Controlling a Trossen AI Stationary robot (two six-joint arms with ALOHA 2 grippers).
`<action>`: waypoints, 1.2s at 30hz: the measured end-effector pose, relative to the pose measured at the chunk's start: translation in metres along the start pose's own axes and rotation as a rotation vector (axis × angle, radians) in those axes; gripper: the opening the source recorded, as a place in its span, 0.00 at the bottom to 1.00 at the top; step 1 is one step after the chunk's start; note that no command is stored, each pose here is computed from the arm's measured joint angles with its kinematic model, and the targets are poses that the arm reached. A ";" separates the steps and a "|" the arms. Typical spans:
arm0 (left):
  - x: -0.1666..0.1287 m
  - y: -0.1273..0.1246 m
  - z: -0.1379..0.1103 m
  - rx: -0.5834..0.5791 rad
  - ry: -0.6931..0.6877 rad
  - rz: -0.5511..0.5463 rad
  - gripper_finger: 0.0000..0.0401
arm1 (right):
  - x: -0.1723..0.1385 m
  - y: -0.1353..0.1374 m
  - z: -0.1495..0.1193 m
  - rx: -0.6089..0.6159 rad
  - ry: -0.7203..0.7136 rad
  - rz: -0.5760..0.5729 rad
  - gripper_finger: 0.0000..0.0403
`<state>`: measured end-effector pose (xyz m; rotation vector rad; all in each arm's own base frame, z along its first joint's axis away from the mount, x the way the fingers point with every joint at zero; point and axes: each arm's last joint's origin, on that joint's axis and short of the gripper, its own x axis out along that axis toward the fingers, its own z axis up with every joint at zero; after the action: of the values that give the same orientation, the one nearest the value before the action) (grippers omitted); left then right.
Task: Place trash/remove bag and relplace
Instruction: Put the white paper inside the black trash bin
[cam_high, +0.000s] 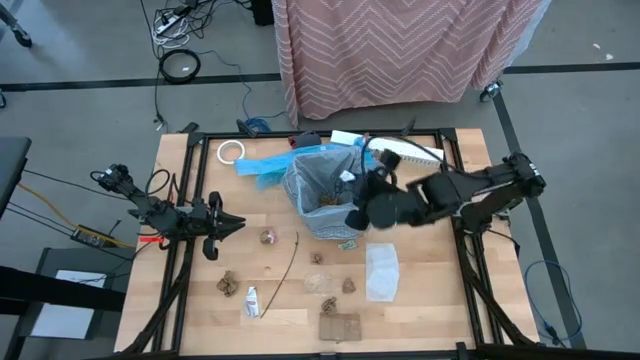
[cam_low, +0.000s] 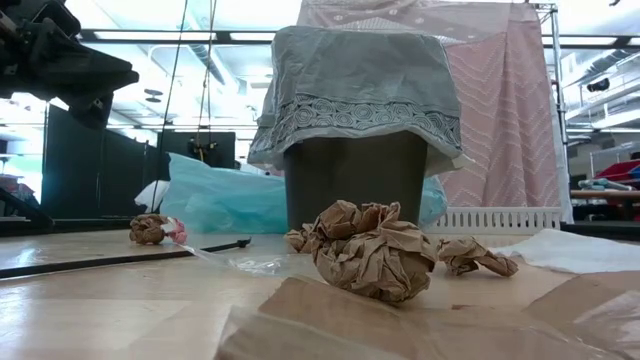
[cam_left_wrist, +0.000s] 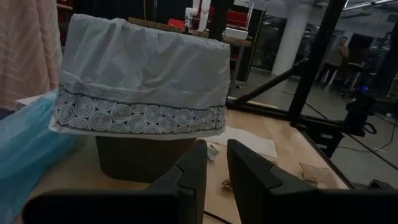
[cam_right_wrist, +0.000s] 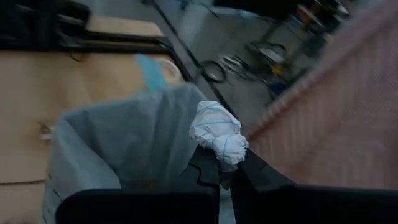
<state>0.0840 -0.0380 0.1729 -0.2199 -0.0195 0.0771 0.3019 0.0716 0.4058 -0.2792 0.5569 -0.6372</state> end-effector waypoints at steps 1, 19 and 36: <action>0.000 0.000 0.000 0.000 0.000 0.000 0.18 | 0.003 -0.004 0.003 -0.005 -0.011 0.026 0.01; 0.000 0.000 0.001 -0.003 -0.005 0.000 0.18 | -0.023 -0.085 -0.118 0.341 -0.540 0.293 0.01; 0.001 0.001 -0.002 0.000 -0.035 0.035 0.18 | 0.045 -0.052 -0.136 0.369 -0.477 0.450 0.01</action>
<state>0.0851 -0.0376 0.1706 -0.2194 -0.0509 0.1162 0.2290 -0.0075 0.2983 0.0487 0.0290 -0.2109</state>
